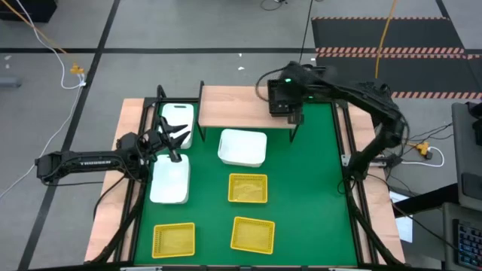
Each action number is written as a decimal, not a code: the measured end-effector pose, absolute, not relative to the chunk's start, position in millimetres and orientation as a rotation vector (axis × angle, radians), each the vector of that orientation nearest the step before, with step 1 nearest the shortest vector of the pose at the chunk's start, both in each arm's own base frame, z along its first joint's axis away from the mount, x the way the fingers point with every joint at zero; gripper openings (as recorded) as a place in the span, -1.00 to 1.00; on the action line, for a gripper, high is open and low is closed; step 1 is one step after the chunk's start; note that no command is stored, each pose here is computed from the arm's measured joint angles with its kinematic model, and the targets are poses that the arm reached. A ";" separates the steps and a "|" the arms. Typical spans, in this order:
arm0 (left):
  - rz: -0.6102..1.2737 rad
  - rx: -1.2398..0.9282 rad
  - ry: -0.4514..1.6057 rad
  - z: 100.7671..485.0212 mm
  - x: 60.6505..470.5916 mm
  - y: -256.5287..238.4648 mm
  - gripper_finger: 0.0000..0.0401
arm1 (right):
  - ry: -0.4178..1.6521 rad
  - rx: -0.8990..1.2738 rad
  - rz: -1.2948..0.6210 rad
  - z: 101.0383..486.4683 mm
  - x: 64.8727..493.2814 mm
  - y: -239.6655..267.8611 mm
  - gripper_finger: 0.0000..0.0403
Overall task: Stack baskets on shelf by color
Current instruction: Stack the top yellow bin on the bottom right yellow bin
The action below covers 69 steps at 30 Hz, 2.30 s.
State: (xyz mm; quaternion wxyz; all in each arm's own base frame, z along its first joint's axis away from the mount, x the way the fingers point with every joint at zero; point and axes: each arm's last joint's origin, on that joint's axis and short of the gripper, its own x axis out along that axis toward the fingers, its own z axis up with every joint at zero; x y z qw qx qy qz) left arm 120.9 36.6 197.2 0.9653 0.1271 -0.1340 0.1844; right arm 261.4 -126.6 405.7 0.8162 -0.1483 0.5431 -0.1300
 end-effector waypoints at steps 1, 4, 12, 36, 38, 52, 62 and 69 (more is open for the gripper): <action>0.373 0.257 -0.271 197.2 120.9 36.6 -0.41 | 1.097 -0.329 -0.295 415.6 255.9 -121.9 -0.36; 0.373 0.257 -0.271 197.2 120.9 36.6 -0.41 | 0.938 -0.330 -0.336 440.8 238.1 -107.2 -0.39; 0.370 0.233 -0.277 197.4 120.8 36.6 -0.41 | 0.688 -0.141 -0.238 447.1 205.9 -59.8 -0.50; 0.395 0.127 -0.132 182.4 123.8 38.9 -0.41 | 0.152 -0.093 0.107 220.1 233.7 45.5 -0.61; 0.391 0.097 -0.109 179.7 124.2 38.9 -0.41 | 0.065 -0.144 0.140 210.9 229.4 53.0 -0.61; 0.119 -0.014 -0.165 183.1 129.2 16.0 -0.41 | 0.033 -0.202 0.082 185.8 244.6 48.4 -0.60; 0.121 0.024 -0.036 187.9 155.2 1.5 -0.41 | 0.038 -0.231 -0.129 185.7 247.9 30.8 -0.60; 0.205 0.034 0.069 184.2 176.2 0.6 -0.41 | 0.060 -0.238 -0.131 182.5 247.1 29.2 -0.60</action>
